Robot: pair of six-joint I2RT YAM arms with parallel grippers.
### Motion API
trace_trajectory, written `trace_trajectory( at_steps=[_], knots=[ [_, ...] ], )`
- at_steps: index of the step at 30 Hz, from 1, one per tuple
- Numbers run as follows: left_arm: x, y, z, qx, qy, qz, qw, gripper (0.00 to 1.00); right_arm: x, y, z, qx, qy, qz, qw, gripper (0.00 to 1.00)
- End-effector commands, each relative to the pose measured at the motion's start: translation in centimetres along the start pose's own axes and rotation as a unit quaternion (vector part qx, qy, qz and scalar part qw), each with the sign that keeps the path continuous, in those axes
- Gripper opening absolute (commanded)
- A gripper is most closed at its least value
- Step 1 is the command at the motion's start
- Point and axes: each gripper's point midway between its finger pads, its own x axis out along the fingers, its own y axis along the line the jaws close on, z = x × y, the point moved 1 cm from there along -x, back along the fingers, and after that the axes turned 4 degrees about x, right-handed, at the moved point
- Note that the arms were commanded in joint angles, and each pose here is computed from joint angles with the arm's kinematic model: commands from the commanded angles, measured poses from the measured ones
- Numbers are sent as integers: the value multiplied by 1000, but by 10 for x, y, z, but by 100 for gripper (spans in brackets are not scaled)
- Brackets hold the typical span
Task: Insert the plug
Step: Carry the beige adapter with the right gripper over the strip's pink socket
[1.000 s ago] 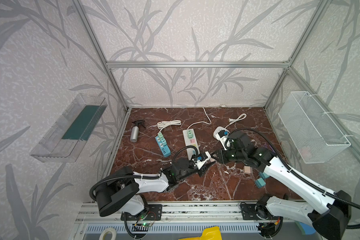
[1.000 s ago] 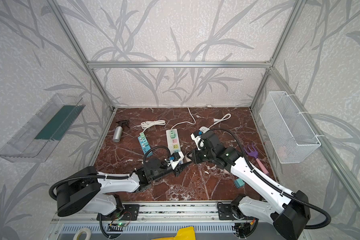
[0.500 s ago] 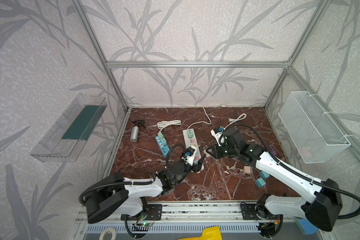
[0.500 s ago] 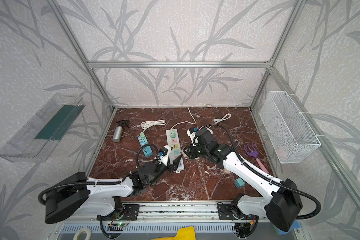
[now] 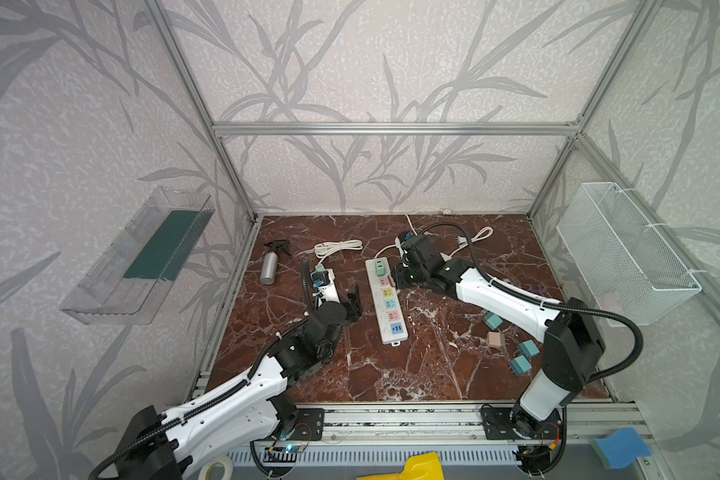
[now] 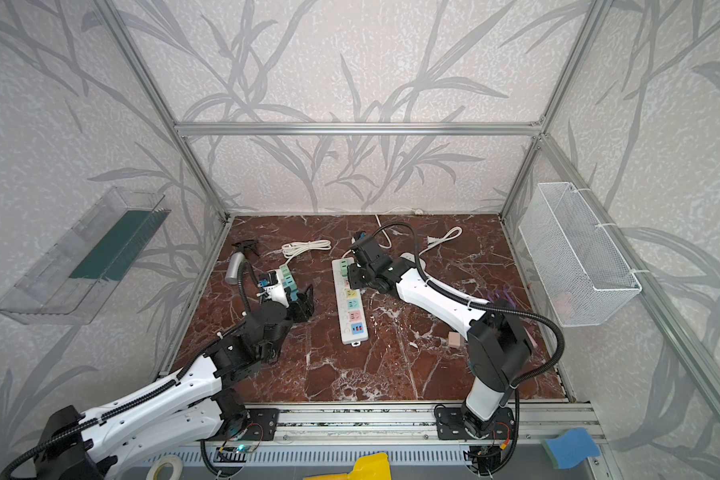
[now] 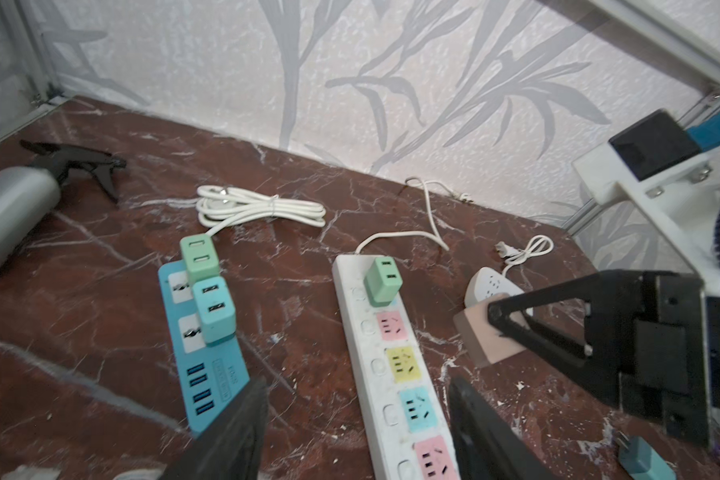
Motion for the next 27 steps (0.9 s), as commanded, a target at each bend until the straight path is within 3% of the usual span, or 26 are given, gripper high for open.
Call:
trace_trajectory(
  at_steps=[1,8,16,27],
  knots=[
    [-2,12,-22,-5,41,18,999,70,21,0,7,1,9,-32,999,0],
    [1,12,-34,-47,28,-9,998,70,56,4,6,-9,50,-61,997,0],
    [-2,11,-21,-22,9,-19,1000,72,77,-4,-4,-12,78,-95,992,0],
    [-5,8,-14,-28,-3,-33,999,72,97,-7,-14,1,93,-120,988,0]
  ],
)
